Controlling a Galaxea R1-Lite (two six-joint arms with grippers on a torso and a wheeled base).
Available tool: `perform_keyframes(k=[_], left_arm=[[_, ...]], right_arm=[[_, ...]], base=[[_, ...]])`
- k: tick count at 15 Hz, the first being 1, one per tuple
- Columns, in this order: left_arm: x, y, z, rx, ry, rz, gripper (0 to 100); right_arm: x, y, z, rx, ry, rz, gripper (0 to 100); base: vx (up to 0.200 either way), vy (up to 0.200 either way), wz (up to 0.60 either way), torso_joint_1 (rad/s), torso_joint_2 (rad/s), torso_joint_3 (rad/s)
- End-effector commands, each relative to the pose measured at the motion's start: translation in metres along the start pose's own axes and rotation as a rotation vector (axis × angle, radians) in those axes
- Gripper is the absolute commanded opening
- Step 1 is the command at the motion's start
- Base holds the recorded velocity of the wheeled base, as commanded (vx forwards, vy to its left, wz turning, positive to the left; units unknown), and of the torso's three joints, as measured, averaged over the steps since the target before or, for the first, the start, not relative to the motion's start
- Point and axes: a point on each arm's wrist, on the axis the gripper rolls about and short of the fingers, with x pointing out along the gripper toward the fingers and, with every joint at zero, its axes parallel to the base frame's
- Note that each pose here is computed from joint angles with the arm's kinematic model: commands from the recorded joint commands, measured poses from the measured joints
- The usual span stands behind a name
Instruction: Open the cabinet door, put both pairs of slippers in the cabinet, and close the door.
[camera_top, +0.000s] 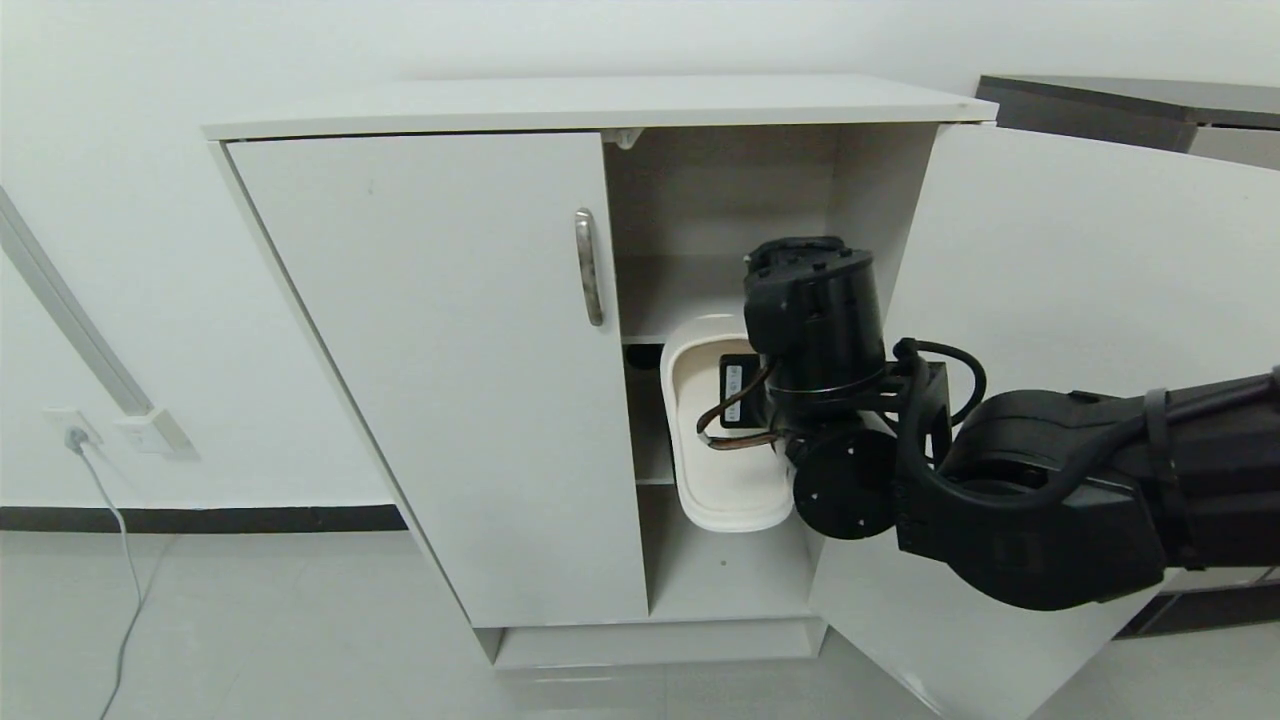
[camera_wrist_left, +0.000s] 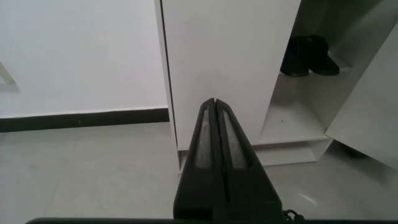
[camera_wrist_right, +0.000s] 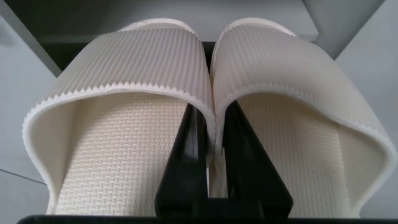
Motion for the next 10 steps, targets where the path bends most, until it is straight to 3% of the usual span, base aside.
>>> perform_keyframes(k=[1, 2, 10], left_arm=[[0.0, 0.0, 0.0, 0.0, 0.0, 0.0, 0], [0.0, 0.0, 0.0, 0.0, 0.0, 0.0, 0], [0.0, 0.0, 0.0, 0.0, 0.0, 0.0, 0]], right_arm=[[-0.0014, -0.0006, 0.0025, 0.007, -0.005, 0.003, 0], [-0.0014, -0.0007, 0.0021, 0.006, -0.004, 0.002, 0], [-0.0017, -0.001, 0.0025, 0.006, -0.004, 0.002, 0]], base=[[0.0, 0.0, 0.0, 0.0, 0.0, 0.0], [0.0, 0.0, 0.0, 0.0, 0.0, 0.0], [0.2, 0.0, 0.0, 0.0, 0.0, 0.003]])
